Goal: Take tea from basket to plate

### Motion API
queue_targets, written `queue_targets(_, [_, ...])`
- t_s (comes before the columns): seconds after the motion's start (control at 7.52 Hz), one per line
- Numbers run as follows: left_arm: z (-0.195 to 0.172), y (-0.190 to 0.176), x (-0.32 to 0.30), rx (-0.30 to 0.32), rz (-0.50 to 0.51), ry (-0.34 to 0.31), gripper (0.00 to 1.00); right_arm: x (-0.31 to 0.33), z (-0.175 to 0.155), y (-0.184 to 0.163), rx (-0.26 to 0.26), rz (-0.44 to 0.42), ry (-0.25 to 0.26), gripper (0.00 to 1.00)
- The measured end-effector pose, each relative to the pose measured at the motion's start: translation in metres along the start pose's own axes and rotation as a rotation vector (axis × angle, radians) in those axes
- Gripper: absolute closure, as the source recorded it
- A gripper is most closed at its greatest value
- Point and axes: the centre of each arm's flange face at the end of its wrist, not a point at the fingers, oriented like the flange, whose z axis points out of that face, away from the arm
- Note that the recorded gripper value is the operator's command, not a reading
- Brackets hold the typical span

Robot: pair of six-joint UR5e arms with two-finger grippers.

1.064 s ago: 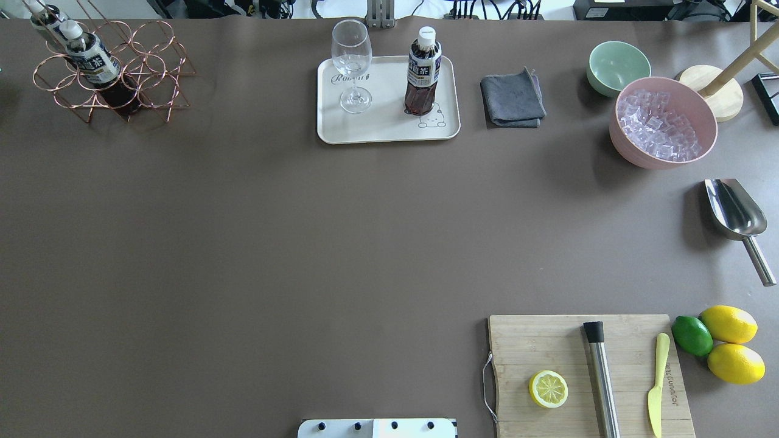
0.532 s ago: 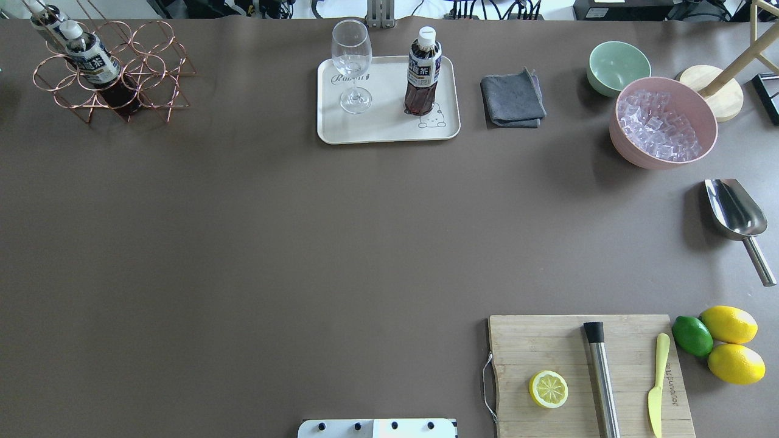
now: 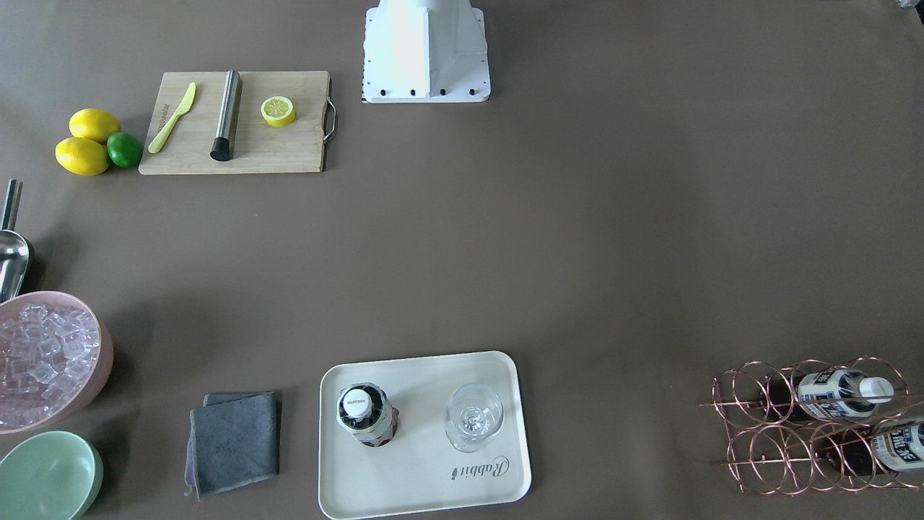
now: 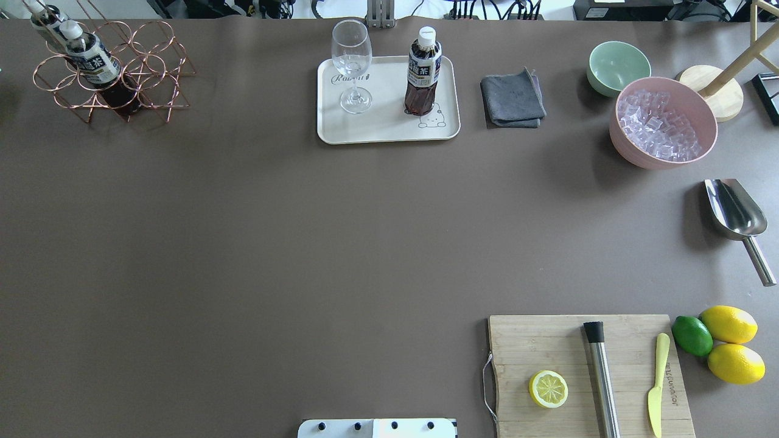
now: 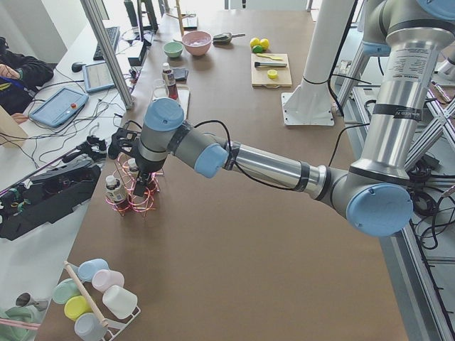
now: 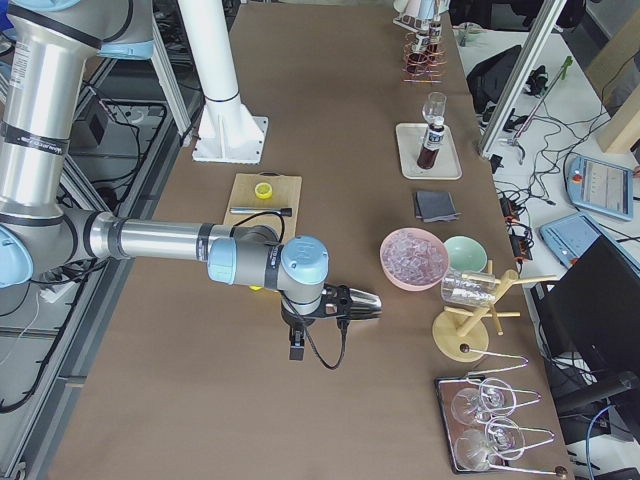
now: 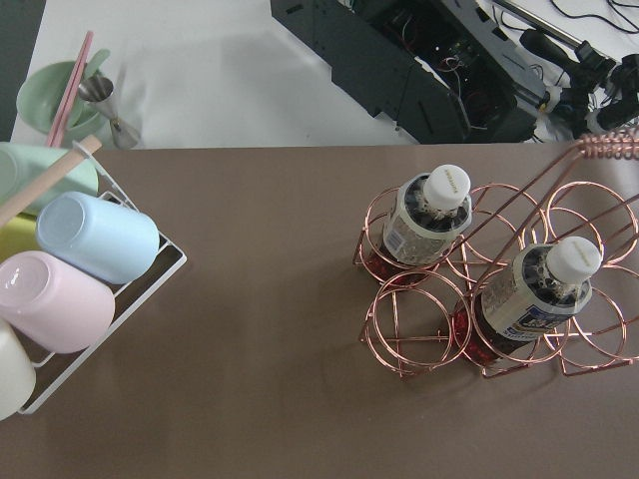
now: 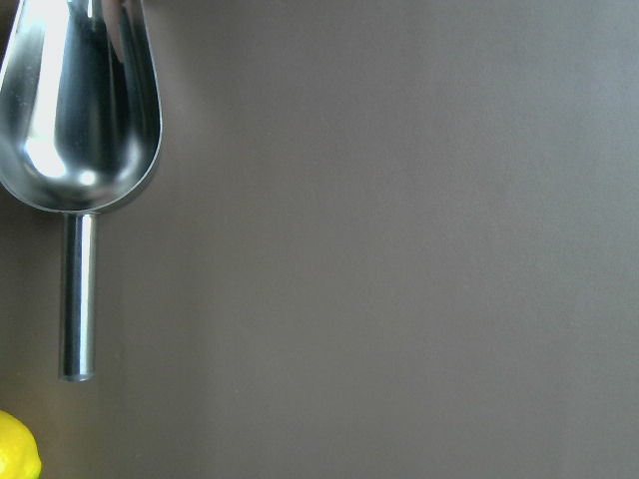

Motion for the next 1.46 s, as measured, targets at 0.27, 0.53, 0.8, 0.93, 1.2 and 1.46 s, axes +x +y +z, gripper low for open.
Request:
queue_targets(0.27, [-0.003,0.018,-0.023,-0.035,-0.070,-0.015,0.02,0.000,0.000,0.000,0.001,-0.001,0.000,0.00])
queue_targets(0.53, [0.006,0.036,-0.040,-0.075,-0.116,-0.028,0.02,-0.001,-0.001,0.000,0.002,-0.003,0.000,0.00])
queue_targets(0.8, [0.026,0.054,-0.064,-0.156,-0.167,-0.049,0.02,0.000,0.000,0.000,0.000,-0.002,0.000,0.00])
queue_targets(0.93, [0.039,0.059,-0.074,-0.202,-0.189,-0.059,0.02,0.000,0.000,0.000,0.000,-0.001,0.000,0.00])
queue_targets(1.2, [0.075,0.071,-0.078,-0.289,-0.198,-0.073,0.02,0.000,0.001,0.000,-0.001,0.000,0.000,0.00])
queue_targets(1.46, [0.090,0.076,-0.071,-0.328,-0.190,-0.077,0.02,0.000,0.001,0.000,-0.001,0.000,0.000,0.00])
